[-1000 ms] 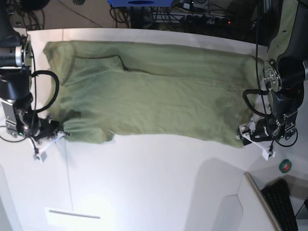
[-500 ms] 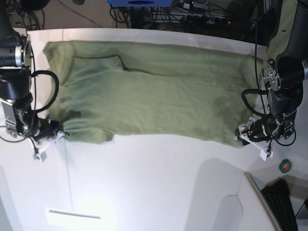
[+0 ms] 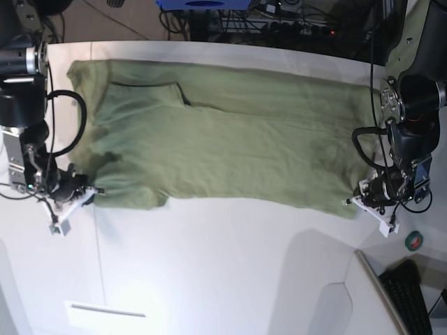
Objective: Layout the t-shirt on the table in an organized manner, then fold the t-shirt properly
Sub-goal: 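Grasp the hem corners with both grippers, then lift the hem with both grippers and fold it toward the collar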
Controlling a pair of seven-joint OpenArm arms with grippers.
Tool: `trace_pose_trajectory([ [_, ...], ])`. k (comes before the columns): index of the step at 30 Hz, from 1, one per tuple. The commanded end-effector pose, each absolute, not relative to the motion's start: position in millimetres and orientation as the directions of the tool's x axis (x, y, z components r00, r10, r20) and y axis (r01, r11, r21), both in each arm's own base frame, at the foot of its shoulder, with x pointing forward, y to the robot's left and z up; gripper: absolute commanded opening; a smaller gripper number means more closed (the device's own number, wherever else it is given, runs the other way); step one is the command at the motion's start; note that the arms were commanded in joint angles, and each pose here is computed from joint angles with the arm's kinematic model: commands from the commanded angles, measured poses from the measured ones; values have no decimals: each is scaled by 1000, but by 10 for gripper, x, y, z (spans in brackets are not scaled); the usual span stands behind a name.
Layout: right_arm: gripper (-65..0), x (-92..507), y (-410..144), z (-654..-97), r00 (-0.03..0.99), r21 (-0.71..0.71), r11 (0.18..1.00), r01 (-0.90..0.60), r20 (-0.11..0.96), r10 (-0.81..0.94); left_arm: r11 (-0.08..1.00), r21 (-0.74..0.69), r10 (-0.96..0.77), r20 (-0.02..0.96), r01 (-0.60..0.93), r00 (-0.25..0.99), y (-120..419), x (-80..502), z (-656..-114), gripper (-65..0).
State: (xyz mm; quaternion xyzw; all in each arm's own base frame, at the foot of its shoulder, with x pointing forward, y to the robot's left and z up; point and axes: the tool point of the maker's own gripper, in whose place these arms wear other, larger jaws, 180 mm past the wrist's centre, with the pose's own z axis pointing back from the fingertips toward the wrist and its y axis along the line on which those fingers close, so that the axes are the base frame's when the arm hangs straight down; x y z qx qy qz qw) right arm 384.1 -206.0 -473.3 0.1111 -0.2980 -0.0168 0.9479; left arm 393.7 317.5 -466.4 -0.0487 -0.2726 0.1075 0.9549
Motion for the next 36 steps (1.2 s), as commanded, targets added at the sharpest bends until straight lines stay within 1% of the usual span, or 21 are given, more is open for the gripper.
trace_pose_trajectory([
  [1, -650, 4021, -2093, -4505, 774, 217, 974, -56, 627, -95, 972, -153, 234, 538, -178, 810, 3254, 4070, -4491, -650],
  [5, -650, 3988, -2008, -4354, 735, 198, 975, -103, 676, -60, 983, -116, 185, 536, -145, 824, 3282, 4030, -4387, -650],
  [8, -650, 3943, -1968, -4262, 709, 189, 974, -125, 703, -45, 988, -106, 151, 588, -109, 795, 3251, 4013, -4219, -650],
  [10, -650, 3905, -2067, -4186, 686, 193, 976, -96, 723, -76, 989, -117, 144, 607, -91, 782, 3216, 3971, -4111, -650],
  [14, -650, 3876, -2172, -4078, 657, 194, 979, -71, 747, -101, 990, -122, 128, 605, -68, 786, 3153, 3854, -4081, -650],
  [27, -650, 3497, -2154, -4269, 693, 182, 980, -81, 717, -76, 994, -92, 98, 587, -54, 804, 3216, 3625, -4170, -650],
  [29, -650, 3487, -2149, -4265, 693, 181, 980, -83, 718, -74, 996, -88, 65, 592, -16, 803, 3176, 3605, -4153, -650],
  [33, -650, 3448, -2149, -4297, 699, 182, 980, -81, 711, -74, 997, -61, -8, 571, 52, 821, 3055, 3429, -4155, -650],
  [36, -650, 3424, -2148, -4314, 703, 182, 980, -81, 708, -74, 996, -37, -49, 584, 87, 810, 2987, 3340, -4110, -650],
])
